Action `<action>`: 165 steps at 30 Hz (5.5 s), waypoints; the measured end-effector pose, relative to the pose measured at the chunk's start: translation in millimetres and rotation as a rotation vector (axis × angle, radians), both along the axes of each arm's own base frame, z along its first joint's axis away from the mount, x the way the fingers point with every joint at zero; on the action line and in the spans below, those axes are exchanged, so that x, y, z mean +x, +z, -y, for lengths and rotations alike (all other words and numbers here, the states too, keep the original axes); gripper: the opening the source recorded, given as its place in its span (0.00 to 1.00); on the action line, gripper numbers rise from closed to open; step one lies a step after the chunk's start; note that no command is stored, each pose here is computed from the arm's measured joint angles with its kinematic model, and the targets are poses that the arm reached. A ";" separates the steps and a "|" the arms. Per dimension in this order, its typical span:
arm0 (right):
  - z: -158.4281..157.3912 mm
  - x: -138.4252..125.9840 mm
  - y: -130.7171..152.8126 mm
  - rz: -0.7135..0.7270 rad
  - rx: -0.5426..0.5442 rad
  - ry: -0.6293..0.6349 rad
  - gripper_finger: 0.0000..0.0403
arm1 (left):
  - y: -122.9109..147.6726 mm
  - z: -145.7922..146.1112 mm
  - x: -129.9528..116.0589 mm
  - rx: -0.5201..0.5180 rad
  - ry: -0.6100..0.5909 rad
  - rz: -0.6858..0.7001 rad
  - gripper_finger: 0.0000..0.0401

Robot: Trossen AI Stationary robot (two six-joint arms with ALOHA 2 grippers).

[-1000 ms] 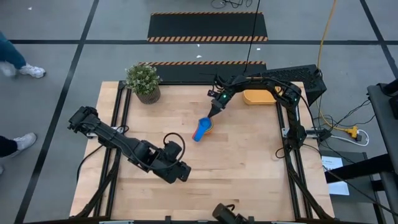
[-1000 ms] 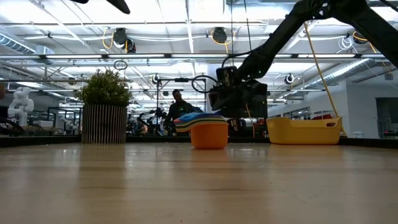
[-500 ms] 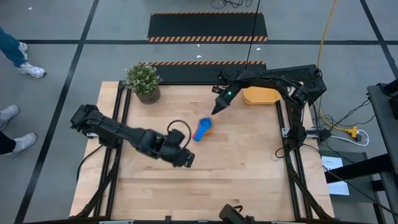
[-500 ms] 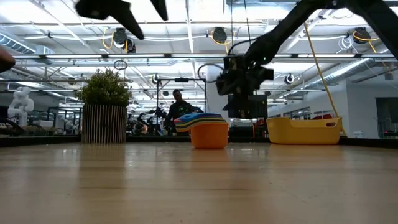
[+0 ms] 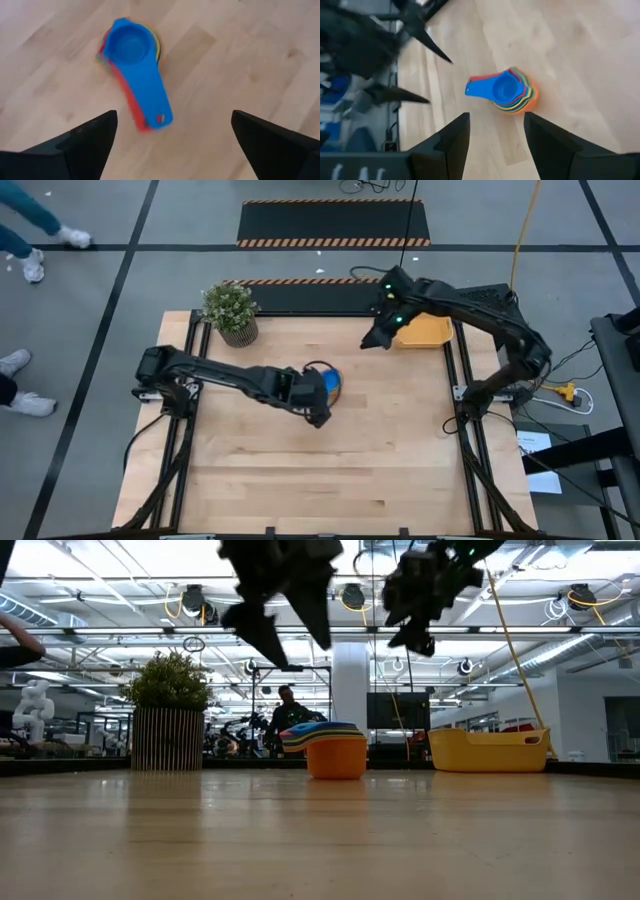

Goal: Nest measuring cups in basket
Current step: Stack the blue measuring cup on top of the red measuring cup on the table, then put the nested measuring cups into the yellow bin

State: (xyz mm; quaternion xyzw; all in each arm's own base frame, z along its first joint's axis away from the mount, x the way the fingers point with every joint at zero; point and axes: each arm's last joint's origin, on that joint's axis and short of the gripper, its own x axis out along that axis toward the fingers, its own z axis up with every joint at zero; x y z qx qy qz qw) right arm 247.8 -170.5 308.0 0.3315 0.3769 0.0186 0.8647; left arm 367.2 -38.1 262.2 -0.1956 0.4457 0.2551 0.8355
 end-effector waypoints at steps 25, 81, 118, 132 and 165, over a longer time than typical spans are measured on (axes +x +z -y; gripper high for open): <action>-28.2 -39.9 52.0 0.104 -0.179 -0.064 0.45 | -80.1 -18.5 27.4 0.023 0.140 -0.196 1.00; -30.1 -42.4 49.1 0.066 -0.156 -0.061 0.45 | -73.4 -43.1 18.2 -0.135 0.121 -0.348 0.87; -27.8 15.9 -13.9 -0.215 0.396 -0.105 0.62 | -34.3 -11.6 -88.9 -0.767 0.756 0.517 0.50; -36.4 21.2 -13.6 -0.255 0.438 -0.142 0.62 | -102.8 8.9 -106.6 -0.671 0.884 0.673 0.64; -47.1 30.2 -13.4 -0.224 0.333 -0.080 0.62 | -153.2 12.1 -72.6 -0.654 0.961 0.885 0.85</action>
